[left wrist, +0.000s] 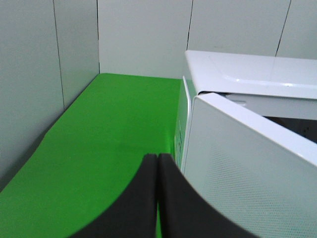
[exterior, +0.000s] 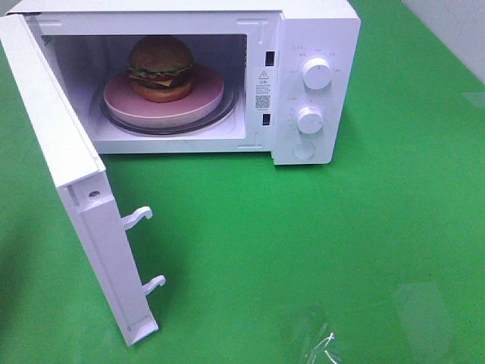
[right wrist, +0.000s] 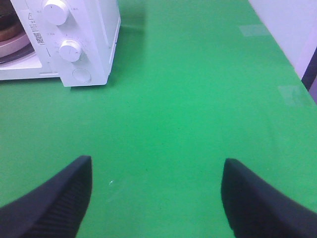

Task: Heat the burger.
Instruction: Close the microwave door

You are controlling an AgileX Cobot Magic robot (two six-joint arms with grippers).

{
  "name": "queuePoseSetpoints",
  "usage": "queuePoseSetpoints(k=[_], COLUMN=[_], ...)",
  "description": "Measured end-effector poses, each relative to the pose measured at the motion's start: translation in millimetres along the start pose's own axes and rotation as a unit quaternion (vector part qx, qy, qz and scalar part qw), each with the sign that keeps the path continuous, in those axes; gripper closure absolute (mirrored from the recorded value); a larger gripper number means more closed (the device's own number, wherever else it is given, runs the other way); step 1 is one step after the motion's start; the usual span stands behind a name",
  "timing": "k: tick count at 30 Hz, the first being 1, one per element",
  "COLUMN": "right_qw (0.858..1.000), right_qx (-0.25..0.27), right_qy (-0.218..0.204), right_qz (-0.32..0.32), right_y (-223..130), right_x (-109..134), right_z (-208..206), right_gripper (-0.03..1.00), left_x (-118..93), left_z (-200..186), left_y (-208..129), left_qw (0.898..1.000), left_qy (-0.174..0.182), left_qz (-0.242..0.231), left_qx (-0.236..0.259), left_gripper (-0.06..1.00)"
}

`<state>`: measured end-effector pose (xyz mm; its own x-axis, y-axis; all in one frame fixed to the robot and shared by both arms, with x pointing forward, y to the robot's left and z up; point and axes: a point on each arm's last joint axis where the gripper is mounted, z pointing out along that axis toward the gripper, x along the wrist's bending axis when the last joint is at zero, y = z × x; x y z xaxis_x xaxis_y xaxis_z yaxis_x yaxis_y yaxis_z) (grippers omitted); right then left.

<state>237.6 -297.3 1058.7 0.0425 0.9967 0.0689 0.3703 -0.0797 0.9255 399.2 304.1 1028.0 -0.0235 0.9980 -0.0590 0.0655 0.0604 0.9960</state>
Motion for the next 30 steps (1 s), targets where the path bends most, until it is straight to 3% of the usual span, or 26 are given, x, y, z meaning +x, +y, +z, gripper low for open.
queuePoseSetpoints(k=[8,15,25,30], right_qw=[1.000,1.000,1.000,1.000], right_qx=[0.000,0.000,0.000,0.000], right_qy=[0.000,0.000,0.000,0.000], right_qz=[0.000,0.000,0.000,0.000], right_y=[0,0,0,0], right_x=[0,0,0,0], right_z=[0,0,0,0], right_gripper=[0.26,0.26,0.26,0.26], left_x=[-3,-20,-26,-42], left_z=[25,45,61,62], left_y=[-20,-40,-62,-71], left_qw=[0.999,0.992,0.986,0.980], left_qy=[-0.019,-0.118,-0.159,-0.189], left_qz=[-0.014,0.015,0.002,0.004], left_qx=[0.032,0.040,0.054,0.068], left_gripper=[0.94,0.94,0.94,0.94])
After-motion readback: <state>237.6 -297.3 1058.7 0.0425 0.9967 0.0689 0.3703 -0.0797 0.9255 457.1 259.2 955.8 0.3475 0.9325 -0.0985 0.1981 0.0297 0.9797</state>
